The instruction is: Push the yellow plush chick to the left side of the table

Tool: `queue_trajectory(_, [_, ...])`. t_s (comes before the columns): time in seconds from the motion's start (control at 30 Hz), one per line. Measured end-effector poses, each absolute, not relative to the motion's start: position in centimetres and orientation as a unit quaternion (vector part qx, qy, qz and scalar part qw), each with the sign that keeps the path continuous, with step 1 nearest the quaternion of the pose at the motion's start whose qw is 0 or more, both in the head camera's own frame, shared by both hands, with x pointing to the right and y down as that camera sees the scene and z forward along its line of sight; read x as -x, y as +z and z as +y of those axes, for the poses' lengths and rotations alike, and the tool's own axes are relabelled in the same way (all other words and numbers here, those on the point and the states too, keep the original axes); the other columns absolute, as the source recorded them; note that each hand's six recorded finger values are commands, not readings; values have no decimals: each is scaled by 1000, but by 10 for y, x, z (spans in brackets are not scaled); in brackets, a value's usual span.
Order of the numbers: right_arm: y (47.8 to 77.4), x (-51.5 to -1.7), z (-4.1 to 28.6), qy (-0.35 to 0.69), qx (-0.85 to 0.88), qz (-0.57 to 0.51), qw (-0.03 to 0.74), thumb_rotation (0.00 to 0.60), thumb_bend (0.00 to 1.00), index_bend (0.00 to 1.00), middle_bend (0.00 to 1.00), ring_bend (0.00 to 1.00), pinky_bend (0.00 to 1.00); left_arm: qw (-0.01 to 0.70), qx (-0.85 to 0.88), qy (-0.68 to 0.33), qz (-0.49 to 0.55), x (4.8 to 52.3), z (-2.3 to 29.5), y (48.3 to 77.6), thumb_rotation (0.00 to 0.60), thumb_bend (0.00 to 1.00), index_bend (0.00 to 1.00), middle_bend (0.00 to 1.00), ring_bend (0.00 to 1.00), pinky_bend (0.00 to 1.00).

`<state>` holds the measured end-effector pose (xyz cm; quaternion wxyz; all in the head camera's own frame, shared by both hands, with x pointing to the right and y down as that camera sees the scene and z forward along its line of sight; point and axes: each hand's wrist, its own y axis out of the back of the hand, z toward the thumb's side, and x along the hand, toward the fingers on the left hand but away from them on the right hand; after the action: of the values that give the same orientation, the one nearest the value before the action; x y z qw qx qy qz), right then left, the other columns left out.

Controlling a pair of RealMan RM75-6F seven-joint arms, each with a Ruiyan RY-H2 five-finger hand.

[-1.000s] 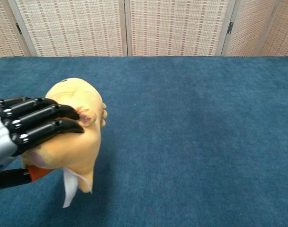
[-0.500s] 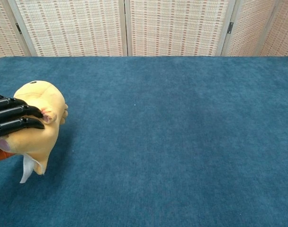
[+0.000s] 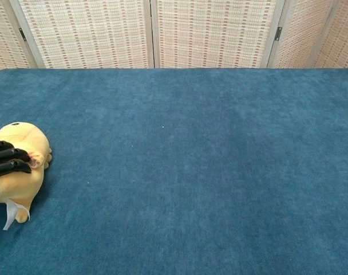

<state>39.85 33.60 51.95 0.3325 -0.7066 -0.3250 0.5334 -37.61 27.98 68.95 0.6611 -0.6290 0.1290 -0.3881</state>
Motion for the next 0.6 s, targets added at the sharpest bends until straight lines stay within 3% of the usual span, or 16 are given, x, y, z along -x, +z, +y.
queue_trajectory(0.07, [519, -396, 338, 531, 708, -325, 333, 600, 154, 0, 0, 0, 0, 650, 629, -407, 126, 381, 281, 695, 600, 367, 64, 367, 343, 517])
queue_trajectory(0.13, [518, -395, 339, 530, 708, -326, 334, 600, 156, 0, 0, 0, 0, 639, 630, -420, 134, 386, 280, 697, 600, 331, 0, 138, 163, 392])
queue_trajectory(0.2, [516, -395, 340, 528, 708, -328, 336, 600, 165, 0, 0, 0, 0, 623, 637, -427, 153, 388, 279, 696, 600, 289, 0, 15, 42, 322])
queue_trajectory(0.27, [515, -394, 341, 525, 709, -328, 338, 600, 189, 0, 0, 0, 0, 609, 647, -426, 173, 390, 278, 692, 600, 254, 0, 0, 0, 295])
queue_trajectory(0.6, [509, -397, 344, 517, 709, -329, 349, 600, 220, 0, 0, 0, 0, 568, 691, -379, 236, 382, 293, 655, 600, 232, 0, 0, 0, 258])
